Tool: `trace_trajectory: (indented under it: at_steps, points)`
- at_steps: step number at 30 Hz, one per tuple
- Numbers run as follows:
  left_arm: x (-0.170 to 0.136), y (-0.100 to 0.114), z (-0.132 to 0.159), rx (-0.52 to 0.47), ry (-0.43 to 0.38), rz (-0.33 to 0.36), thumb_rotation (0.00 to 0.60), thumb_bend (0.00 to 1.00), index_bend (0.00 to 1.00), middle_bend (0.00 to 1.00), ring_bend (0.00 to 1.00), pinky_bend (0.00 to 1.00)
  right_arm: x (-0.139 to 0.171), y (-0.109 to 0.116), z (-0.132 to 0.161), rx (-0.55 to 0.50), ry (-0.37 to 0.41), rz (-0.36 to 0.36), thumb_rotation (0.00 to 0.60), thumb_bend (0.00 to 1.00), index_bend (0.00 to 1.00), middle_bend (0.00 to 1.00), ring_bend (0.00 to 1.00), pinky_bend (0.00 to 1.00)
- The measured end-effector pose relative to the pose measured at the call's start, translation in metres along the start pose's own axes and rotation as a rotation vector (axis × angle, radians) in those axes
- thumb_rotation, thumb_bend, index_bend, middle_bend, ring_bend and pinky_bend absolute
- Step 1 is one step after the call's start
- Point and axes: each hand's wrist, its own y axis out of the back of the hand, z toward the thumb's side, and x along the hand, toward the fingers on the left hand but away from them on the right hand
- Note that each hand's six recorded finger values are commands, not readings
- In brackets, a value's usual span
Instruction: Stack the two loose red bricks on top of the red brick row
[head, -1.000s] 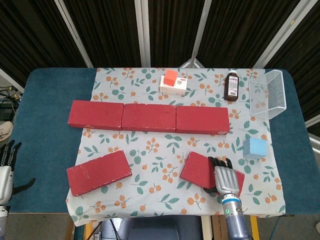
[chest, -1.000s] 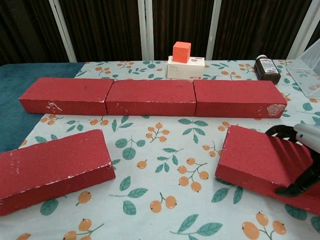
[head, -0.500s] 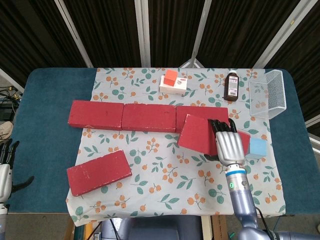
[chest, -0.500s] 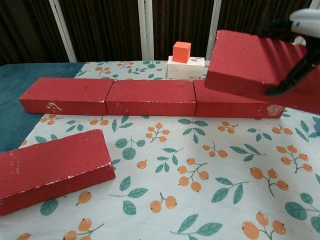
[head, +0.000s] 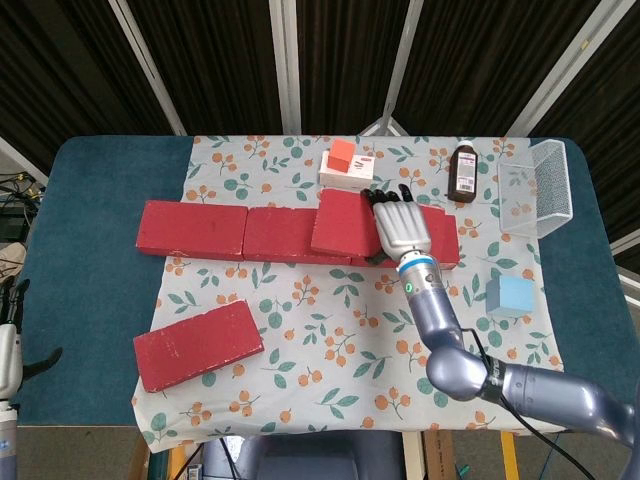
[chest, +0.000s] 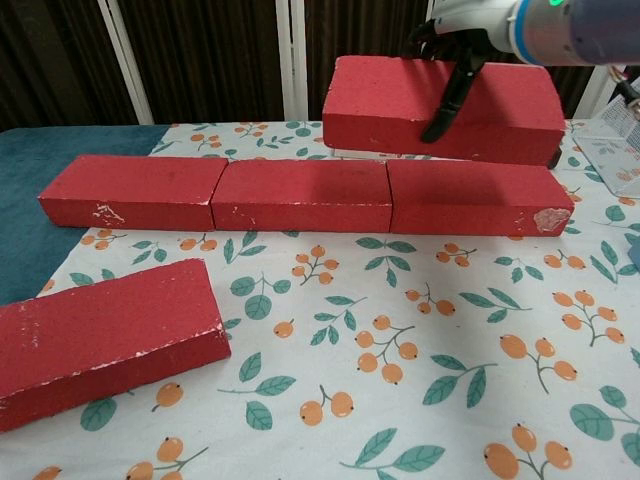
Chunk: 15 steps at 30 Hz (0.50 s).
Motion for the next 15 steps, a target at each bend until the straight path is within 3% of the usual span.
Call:
trace_trajectory:
  at_steps: [7, 15]
  points:
    - [0.002, -0.002, -0.001, 0.022, 0.018, 0.001, 0.6, 0.0, 0.06, 0.0, 0.0, 0.08, -0.03, -0.007, 0.035, 0.037, 0.055, 0.056, 0.6, 0.12, 0.4, 0.4, 0.33, 0.0]
    - [0.004, -0.006, -0.002, 0.042, 0.032, -0.007, 0.6, 0.0, 0.06, 0.0, 0.0, 0.08, -0.045, -0.03, 0.043, 0.065, 0.077, 0.105, 0.6, 0.12, 0.4, 0.4, 0.33, 0.0]
